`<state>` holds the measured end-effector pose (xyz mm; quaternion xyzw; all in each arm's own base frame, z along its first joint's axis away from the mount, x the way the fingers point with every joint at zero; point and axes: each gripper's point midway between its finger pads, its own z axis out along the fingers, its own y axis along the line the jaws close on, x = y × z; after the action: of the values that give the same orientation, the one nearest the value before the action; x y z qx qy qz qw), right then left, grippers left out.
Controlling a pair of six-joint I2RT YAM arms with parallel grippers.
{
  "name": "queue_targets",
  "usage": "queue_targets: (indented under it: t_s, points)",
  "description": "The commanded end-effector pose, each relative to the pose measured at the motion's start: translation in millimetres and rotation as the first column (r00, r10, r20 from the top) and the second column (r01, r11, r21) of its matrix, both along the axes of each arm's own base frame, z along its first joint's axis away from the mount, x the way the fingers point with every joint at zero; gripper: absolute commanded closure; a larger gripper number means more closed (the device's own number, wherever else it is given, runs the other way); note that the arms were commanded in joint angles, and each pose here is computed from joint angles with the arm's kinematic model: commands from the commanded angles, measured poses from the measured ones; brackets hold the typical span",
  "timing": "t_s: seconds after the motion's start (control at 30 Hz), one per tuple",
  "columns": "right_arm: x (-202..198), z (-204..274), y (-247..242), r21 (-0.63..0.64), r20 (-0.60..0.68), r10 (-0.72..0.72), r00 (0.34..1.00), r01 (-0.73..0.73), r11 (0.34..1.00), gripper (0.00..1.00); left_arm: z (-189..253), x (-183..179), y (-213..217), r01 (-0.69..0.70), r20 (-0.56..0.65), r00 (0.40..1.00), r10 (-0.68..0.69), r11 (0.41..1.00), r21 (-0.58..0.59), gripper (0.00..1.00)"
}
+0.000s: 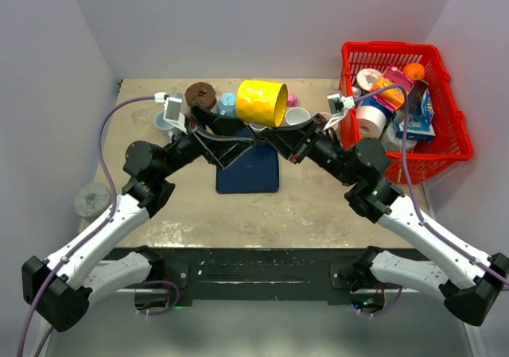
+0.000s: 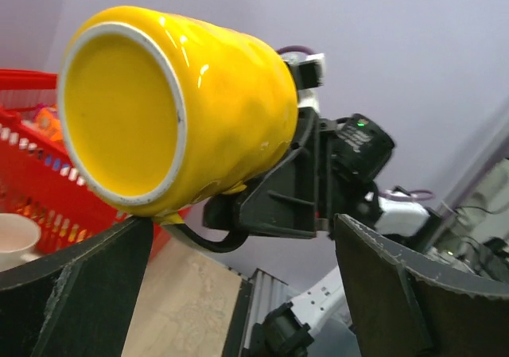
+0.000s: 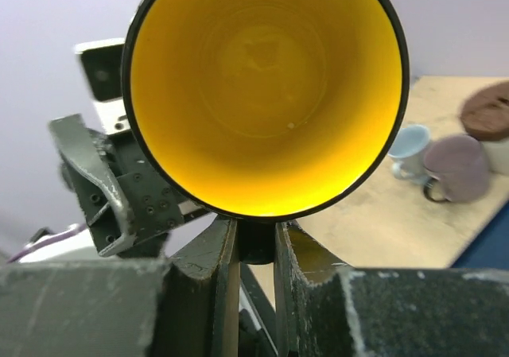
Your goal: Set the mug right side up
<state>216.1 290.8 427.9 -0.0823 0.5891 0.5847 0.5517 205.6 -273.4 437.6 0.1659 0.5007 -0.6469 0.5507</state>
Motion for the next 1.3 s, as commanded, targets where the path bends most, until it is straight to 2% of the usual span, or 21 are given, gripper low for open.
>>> queue_targets:
  t_s: [0.0, 0.03, 0.1, 0.13, 0.23, 0.3, 0.33, 0.4, 0.43, 0.5, 0.53, 0.57, 0.63, 0.7, 0.9, 1.13, 1.27]
  points:
    - [8, 38, -38, -0.073, 0.030, -0.195, 0.980, 0.196, 0.978, 1.00, -17, 42, 24, -0.313, 0.009, 0.948, 0.319, 0.923, 0.224, 0.01]
    - [16, 27, -49, -0.137, -0.008, -0.264, 0.964, 0.261, 0.956, 1.00, -44, 60, 38, -0.396, -0.061, 0.897, 0.437, 0.858, 0.327, 0.01]
    - [19, 14, -60, -0.201, -0.042, -0.318, 0.947, 0.304, 0.931, 1.00, -54, 70, 54, -0.472, -0.030, 0.847, 0.531, 0.776, 0.417, 0.01]
    - [25, -2, -71, -0.275, -0.066, -0.384, 0.921, 0.353, 0.894, 1.00, -64, 76, 67, -0.512, -0.035, 0.801, 0.597, 0.715, 0.476, 0.01]
    - [31, -35, -90, -0.406, -0.101, -0.480, 0.872, 0.404, 0.820, 1.00, -78, 85, 95, -0.596, 0.024, 0.710, 0.703, 0.584, 0.551, 0.01]
    - [33, -53, -97, -0.467, -0.114, -0.518, 0.848, 0.415, 0.781, 1.00, -78, 87, 109, -0.637, 0.053, 0.665, 0.745, 0.528, 0.562, 0.01]
    - [33, -70, -102, -0.516, -0.126, -0.538, 0.834, 0.408, 0.753, 1.00, -81, 90, 121, -0.670, 0.071, 0.617, 0.784, 0.476, 0.569, 0.01]
    - [36, -86, -109, -0.566, -0.129, -0.581, 0.804, 0.421, 0.709, 1.00, -81, 90, 137, -0.713, 0.116, 0.558, 0.822, 0.404, 0.573, 0.01]
    - [36, -101, -111, -0.601, -0.138, -0.593, 0.793, 0.409, 0.687, 1.00, -89, 94, 156, -0.750, 0.139, 0.474, 0.869, 0.316, 0.581, 0.01]
    - [37, -115, -114, -0.636, -0.136, -0.611, 0.780, 0.404, 0.657, 1.00, -91, 91, 177, -0.796, 0.178, 0.390, 0.904, 0.233, 0.558, 0.01]
    - [39, -130, -115, -0.668, -0.143, -0.622, 0.770, 0.389, 0.635, 1.00, -99, 93, 188, -0.822, 0.196, 0.329, 0.924, 0.177, 0.541, 0.01]
    - [40, -137, -114, -0.681, -0.146, -0.625, 0.767, 0.381, 0.626, 1.00, -95, 87, 197, -0.841, 0.216, 0.304, 0.928, 0.155, 0.519, 0.01]
    - [42, -155, -112, -0.712, -0.154, -0.634, 0.758, 0.360, 0.603, 1.00, -99, 85, 203, -0.849, 0.218, 0.276, 0.936, 0.131, 0.512, 0.01]
    - [49, -172, -105, -0.741, -0.160, -0.639, 0.752, 0.336, 0.581, 1.00, -99, 83, 205, -0.852, 0.211, 0.275, 0.938, 0.136, 0.506, 0.01]
    - [73, -233, -87, -0.835, -0.154, -0.664, 0.732, 0.263, 0.484, 1.00, -107, 83, 193, -0.830, 0.201, 0.334, 0.921, 0.187, 0.525, 0.01]
    - [104, -266, -81, -0.891, -0.100, -0.697, 0.710, 0.248, 0.381, 1.00, -102, 78, 186, -0.816, 0.203, 0.389, 0.899, 0.234, 0.528, 0.01]
    - [117, -284, -84, -0.903, -0.109, -0.710, 0.696, 0.230, 0.364, 1.00, -103, 77, 182, -0.809, 0.201, 0.411, 0.889, 0.254, 0.531, 0.01]
